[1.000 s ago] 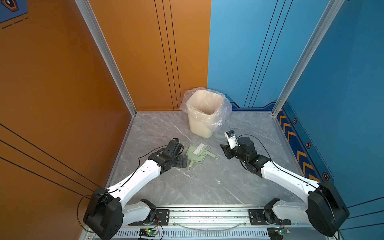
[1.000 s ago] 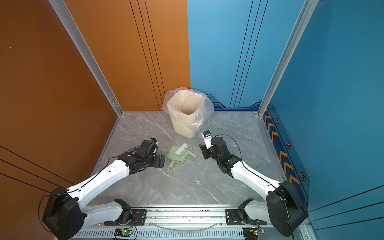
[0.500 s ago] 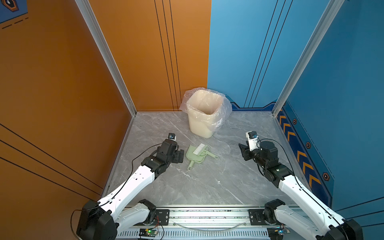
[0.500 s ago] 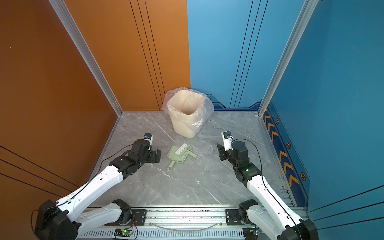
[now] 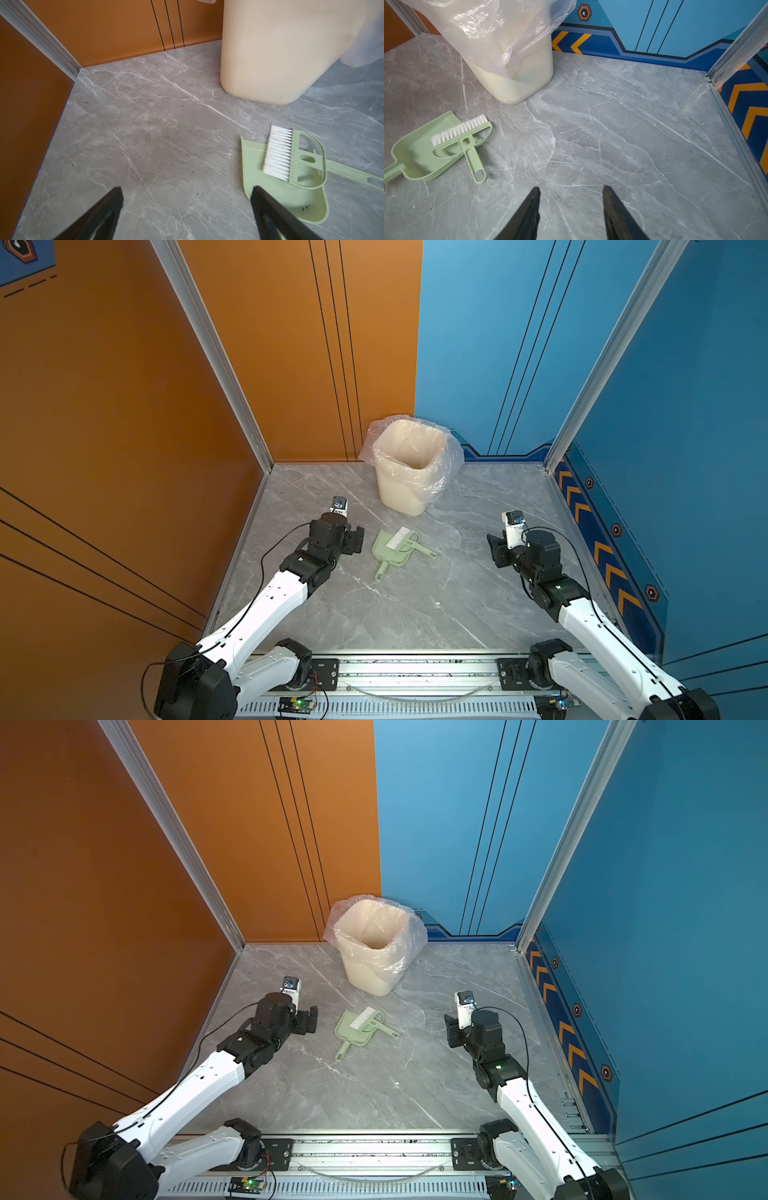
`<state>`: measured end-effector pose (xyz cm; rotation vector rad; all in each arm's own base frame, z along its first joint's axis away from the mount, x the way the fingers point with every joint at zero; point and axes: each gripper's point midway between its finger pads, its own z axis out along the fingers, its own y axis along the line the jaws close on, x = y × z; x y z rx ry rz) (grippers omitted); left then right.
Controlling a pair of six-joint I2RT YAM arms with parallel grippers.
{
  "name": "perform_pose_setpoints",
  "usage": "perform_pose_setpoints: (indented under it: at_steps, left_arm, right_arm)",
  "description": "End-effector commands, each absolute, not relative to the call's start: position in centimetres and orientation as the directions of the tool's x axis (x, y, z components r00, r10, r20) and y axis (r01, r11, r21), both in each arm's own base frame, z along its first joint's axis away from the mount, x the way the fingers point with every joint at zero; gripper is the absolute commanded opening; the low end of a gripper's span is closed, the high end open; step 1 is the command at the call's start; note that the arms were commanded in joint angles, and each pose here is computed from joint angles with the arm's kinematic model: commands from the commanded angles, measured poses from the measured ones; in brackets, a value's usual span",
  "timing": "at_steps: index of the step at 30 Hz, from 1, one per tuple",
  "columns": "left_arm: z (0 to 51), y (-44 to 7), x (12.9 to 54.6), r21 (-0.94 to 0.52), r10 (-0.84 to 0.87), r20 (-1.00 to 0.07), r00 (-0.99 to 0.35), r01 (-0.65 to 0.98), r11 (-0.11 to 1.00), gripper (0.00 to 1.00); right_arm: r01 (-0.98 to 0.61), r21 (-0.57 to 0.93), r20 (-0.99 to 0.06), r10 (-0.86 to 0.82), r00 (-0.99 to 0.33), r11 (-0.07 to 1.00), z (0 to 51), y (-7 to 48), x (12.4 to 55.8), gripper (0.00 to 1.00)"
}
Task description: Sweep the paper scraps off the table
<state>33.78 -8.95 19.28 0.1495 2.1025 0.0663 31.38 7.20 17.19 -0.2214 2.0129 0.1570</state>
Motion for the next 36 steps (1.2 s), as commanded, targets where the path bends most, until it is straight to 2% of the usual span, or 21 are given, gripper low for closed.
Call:
perform_pose_setpoints:
  at_steps: [1, 13, 36]
  left_arm:
    - [20.0, -8.3, 34.6, 0.127, 0.142, -0.886, -0.442, 0.064, 0.990, 0.98]
    - [17.9, -6.1, 36.1, 0.204, 0.194, -0.889, -0.414, 0.020, 0.979, 0.98]
    - [13.8, -1.1, 36.4, 0.156, 0.130, -0.925, -0.356, -0.047, 0.987, 0.98]
  right_arm:
    - [-0.204, 0.049, -0.919, -0.036, -0.393, 0.978, 17.8, 6.6, 31.7, 0.51]
    - [-0.127, 0.049, -0.916, -0.006, -0.401, 0.991, 16.6, 4.3, 32.8, 0.52]
    - [0.023, -0.012, -0.936, -0.003, -0.353, 1.000, 13.2, -0.1, 36.5, 0.52]
